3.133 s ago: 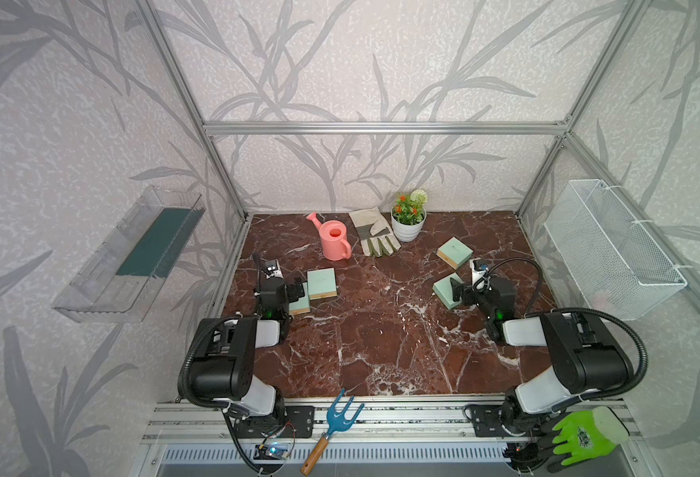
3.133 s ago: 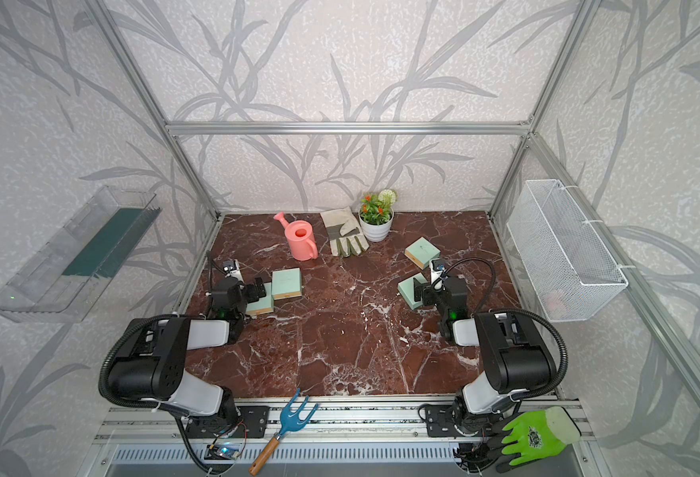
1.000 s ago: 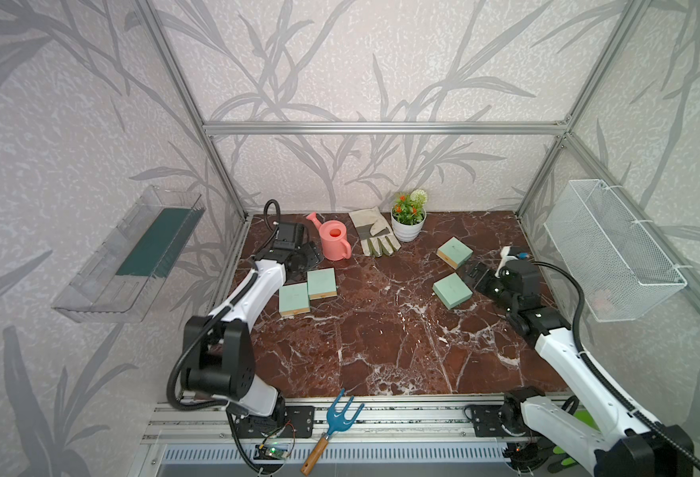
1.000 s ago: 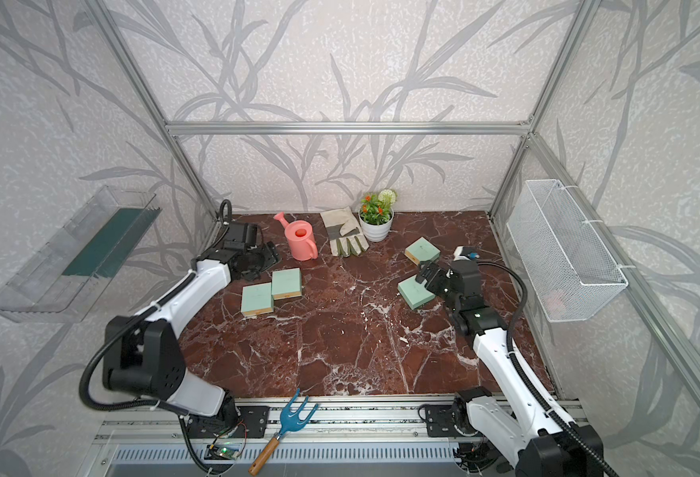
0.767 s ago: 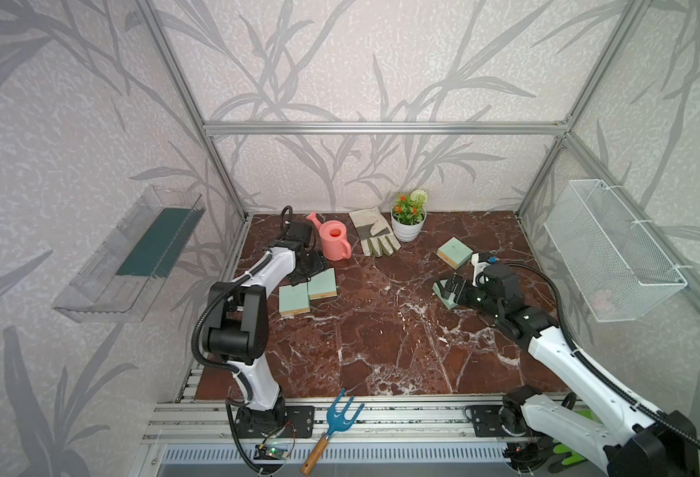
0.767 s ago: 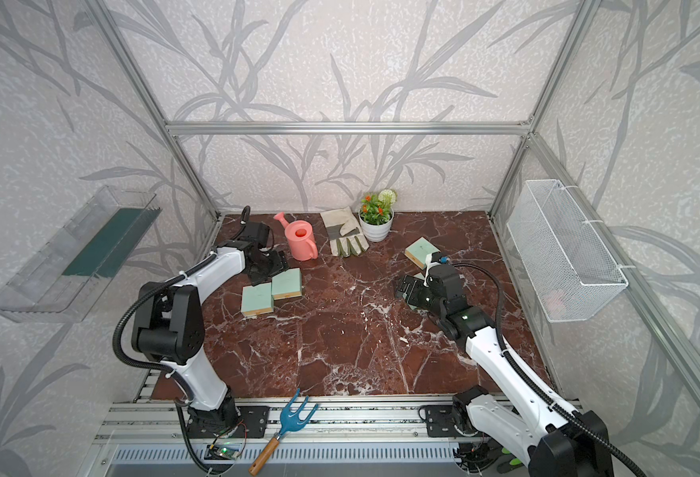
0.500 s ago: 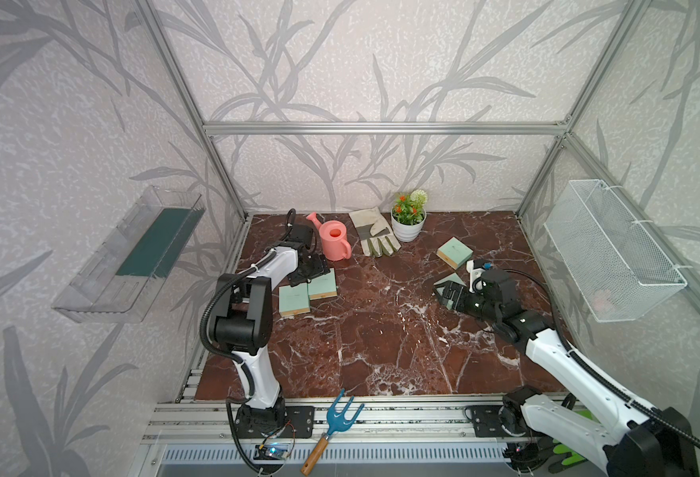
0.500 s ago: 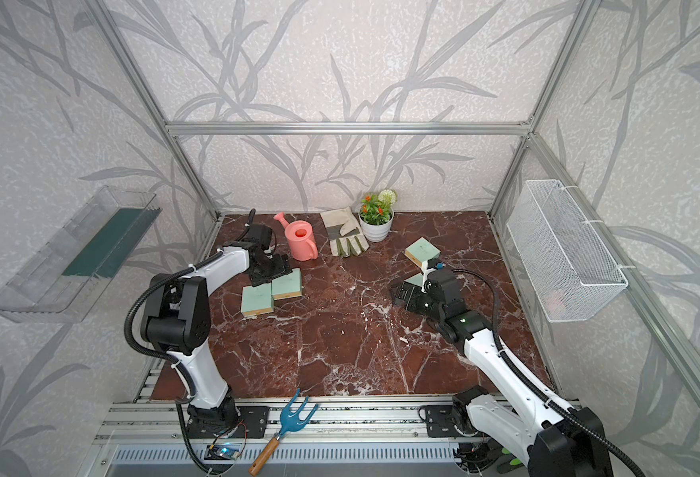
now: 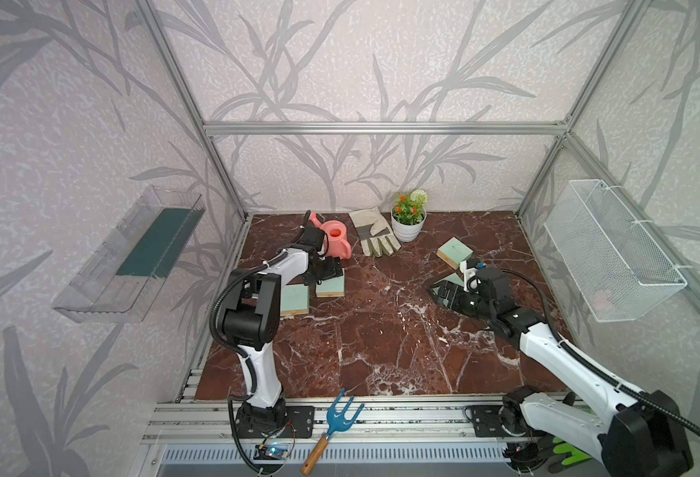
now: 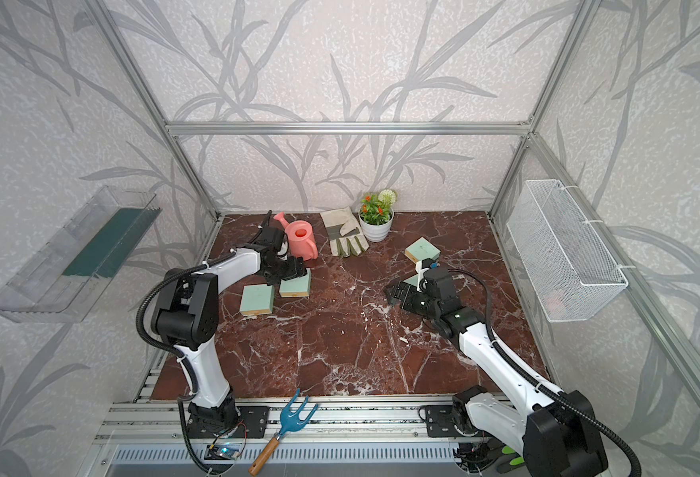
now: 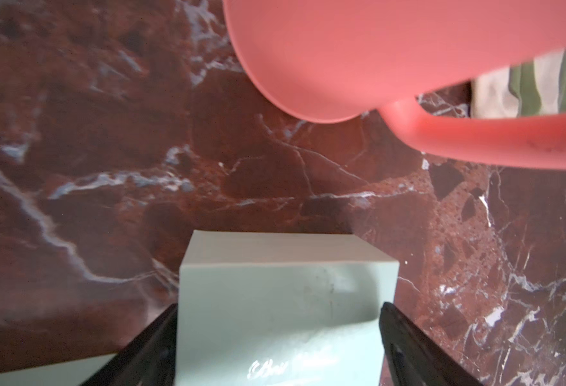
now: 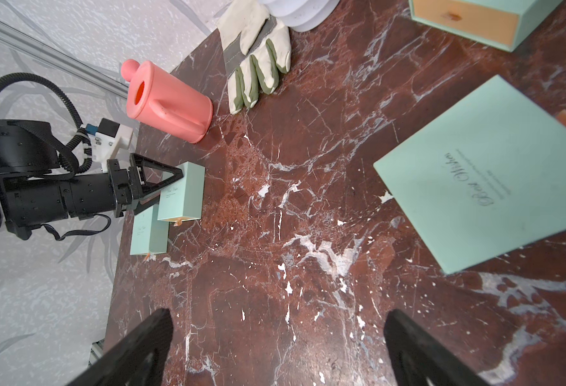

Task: Take out the earrings from the drawer-style jewelry box
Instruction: Move the jewelry box to the center of the board.

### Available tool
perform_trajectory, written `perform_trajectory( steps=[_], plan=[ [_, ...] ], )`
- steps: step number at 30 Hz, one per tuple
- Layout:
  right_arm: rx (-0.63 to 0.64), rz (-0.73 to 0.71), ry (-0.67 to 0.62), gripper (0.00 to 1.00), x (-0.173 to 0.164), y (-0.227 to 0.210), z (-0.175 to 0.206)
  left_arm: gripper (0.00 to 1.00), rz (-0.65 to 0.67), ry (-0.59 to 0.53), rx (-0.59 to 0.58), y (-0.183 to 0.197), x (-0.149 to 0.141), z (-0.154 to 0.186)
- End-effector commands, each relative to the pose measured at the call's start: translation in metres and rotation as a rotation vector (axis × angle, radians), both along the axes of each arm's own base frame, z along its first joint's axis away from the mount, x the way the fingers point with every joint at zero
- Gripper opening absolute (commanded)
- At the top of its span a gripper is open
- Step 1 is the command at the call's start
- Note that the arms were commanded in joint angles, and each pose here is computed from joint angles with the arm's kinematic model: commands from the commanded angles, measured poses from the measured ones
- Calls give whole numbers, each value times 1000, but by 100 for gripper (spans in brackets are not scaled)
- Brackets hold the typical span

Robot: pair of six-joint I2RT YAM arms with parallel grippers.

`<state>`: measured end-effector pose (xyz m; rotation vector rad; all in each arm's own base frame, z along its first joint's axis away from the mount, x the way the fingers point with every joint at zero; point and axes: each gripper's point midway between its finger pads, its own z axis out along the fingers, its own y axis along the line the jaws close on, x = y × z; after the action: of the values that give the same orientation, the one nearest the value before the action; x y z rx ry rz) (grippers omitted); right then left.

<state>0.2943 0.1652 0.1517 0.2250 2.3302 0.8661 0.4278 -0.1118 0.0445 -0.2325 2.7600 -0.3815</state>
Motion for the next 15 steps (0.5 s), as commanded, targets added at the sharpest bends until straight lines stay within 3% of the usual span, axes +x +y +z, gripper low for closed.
perform_trajectory(
  steps=[1,7,15],
  plan=[
    [13,24,1,99,1,8,-1,90,-72,-8,-25,-17,-14,6],
    [-15,68,2,99,4,24,-7,90,-125,-24,-72,-43,-19,12],
    [-30,192,-31,99,20,81,-11,89,-157,-25,-161,-84,-17,18]
  ],
)
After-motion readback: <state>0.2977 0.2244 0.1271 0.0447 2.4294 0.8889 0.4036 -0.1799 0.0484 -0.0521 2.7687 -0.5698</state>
